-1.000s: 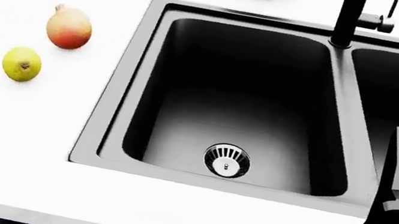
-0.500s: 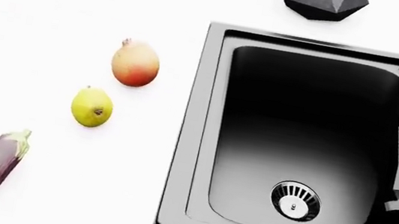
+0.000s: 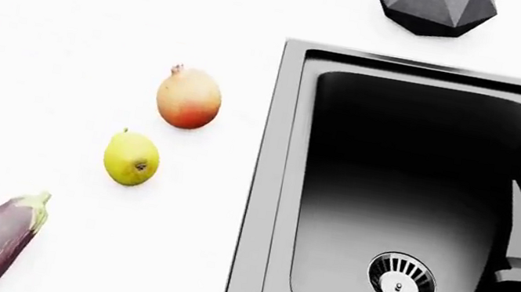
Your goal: There is a mixed pile of frozen fruits and vegetables on the counter. Locate all the frozen vegetables and place the items in a bowl on the counter. Take all the frozen fruits and defrost them in a running sink.
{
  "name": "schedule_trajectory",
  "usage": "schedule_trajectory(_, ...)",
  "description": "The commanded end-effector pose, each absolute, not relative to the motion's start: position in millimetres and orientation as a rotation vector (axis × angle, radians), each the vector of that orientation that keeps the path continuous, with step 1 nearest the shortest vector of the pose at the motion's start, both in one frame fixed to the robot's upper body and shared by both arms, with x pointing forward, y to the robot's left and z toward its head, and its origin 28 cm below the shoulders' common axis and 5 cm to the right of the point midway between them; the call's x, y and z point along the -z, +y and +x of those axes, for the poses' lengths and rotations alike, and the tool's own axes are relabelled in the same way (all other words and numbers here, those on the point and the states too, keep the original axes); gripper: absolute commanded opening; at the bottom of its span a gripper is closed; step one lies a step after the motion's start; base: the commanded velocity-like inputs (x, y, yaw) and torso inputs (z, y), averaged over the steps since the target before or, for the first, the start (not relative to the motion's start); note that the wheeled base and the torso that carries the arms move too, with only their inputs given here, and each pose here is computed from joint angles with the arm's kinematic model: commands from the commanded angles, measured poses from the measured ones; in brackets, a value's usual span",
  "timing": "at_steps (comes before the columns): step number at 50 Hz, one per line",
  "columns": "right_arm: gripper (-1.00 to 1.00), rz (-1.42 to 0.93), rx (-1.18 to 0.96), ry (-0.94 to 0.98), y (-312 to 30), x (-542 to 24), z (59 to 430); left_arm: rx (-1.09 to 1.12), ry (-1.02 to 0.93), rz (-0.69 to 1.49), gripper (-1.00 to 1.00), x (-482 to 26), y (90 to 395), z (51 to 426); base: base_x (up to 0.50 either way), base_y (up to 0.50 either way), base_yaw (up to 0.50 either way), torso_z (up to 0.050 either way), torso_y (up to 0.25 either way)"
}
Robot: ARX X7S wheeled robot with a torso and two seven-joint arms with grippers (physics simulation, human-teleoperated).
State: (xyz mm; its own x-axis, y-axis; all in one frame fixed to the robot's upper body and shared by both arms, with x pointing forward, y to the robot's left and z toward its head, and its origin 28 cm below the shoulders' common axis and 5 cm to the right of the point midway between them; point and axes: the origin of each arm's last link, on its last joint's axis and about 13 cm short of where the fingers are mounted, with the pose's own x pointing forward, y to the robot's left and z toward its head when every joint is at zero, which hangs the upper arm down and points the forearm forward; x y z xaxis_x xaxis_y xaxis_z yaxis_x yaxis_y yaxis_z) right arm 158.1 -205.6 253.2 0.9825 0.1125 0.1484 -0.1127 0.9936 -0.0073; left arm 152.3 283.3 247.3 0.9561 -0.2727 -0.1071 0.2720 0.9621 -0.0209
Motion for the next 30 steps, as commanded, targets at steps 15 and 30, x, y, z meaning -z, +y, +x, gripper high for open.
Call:
schedule_trajectory(15, 1.00, 0.008, -0.100, -0.112, -206.4, -244.8, 159.3, 0.425, 0.385, 0.009, 1.00, -257.3, 263.4, 144.5, 0.00, 0.00, 0.00, 0.000, 0.000)
schedule_trajectory(30, 1.00, 0.026, -0.113, -0.096, -203.8, -238.8, 160.5, 0.264, 0.332, 0.087, 1.00, -261.3, 272.1, 168.6, 0.00, 0.00, 0.00, 0.000, 0.000)
